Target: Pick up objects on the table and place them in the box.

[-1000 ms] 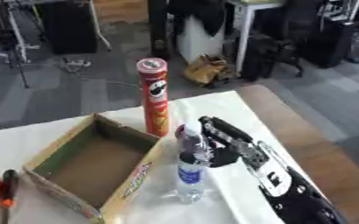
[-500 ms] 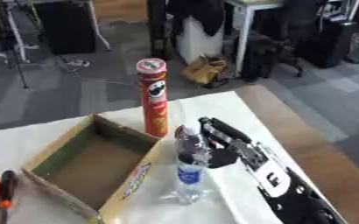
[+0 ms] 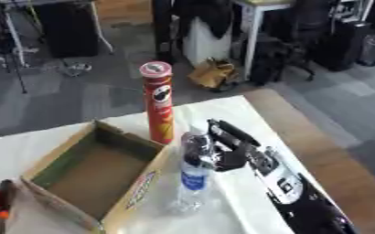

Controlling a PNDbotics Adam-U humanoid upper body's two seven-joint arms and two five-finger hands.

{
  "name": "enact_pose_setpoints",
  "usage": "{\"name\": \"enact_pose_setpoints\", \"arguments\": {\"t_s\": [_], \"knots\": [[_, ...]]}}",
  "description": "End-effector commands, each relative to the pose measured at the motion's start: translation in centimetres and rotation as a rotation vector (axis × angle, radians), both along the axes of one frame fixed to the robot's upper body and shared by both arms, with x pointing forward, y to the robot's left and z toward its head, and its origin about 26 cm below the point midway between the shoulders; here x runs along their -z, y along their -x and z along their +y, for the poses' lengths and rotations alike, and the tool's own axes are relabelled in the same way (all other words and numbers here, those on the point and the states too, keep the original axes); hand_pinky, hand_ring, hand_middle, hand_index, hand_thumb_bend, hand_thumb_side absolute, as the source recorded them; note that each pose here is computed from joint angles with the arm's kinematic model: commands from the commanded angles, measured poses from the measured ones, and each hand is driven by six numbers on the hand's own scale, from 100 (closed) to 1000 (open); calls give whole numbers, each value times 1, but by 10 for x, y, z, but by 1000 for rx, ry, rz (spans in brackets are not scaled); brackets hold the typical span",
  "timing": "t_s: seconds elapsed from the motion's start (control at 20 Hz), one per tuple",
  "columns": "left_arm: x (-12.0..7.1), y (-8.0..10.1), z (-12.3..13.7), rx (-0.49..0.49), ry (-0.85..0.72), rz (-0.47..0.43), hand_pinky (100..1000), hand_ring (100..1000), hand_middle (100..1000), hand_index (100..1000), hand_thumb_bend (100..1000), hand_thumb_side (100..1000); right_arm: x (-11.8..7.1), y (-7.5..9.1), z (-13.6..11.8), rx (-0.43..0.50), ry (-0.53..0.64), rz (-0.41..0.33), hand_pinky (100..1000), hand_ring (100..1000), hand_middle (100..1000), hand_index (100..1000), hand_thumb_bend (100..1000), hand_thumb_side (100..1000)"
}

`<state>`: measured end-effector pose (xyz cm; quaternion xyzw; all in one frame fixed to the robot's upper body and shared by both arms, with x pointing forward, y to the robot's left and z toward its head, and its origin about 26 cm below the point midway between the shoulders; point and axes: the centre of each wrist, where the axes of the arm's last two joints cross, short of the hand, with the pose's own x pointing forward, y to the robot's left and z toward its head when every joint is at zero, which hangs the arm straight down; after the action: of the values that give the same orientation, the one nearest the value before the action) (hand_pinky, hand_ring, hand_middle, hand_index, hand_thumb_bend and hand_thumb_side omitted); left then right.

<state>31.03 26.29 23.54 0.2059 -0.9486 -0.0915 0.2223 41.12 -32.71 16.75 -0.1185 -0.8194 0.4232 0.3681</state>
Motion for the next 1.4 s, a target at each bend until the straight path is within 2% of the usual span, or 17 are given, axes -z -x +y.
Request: {"name": "enact_pose_setpoints", "arguments": {"t_s": [0.05, 0.25, 0.7, 1.4], "knots": [[-7, 3, 2, -6, -3, -25, 1000, 959, 872, 848, 100, 972, -31, 2, -5, 1, -16, -60, 100, 370, 235, 518, 485, 726], [-7, 3, 2, -6, -4, -23, 1000, 958, 872, 848, 100, 971, -39, 5, -4, -4, -37, -68, 100, 362, 229, 518, 505, 699], [-6, 3, 2, -5, -3, -21, 1000, 954, 871, 849, 100, 971, -60, 11, 0, -11, -104, -104, 100, 357, 226, 517, 490, 711], [-8, 2, -1, 11, -5, -30, 1000, 953, 870, 849, 100, 973, -127, 30, 6, -80, -235, -257, 100, 343, 226, 513, 445, 740]]}}
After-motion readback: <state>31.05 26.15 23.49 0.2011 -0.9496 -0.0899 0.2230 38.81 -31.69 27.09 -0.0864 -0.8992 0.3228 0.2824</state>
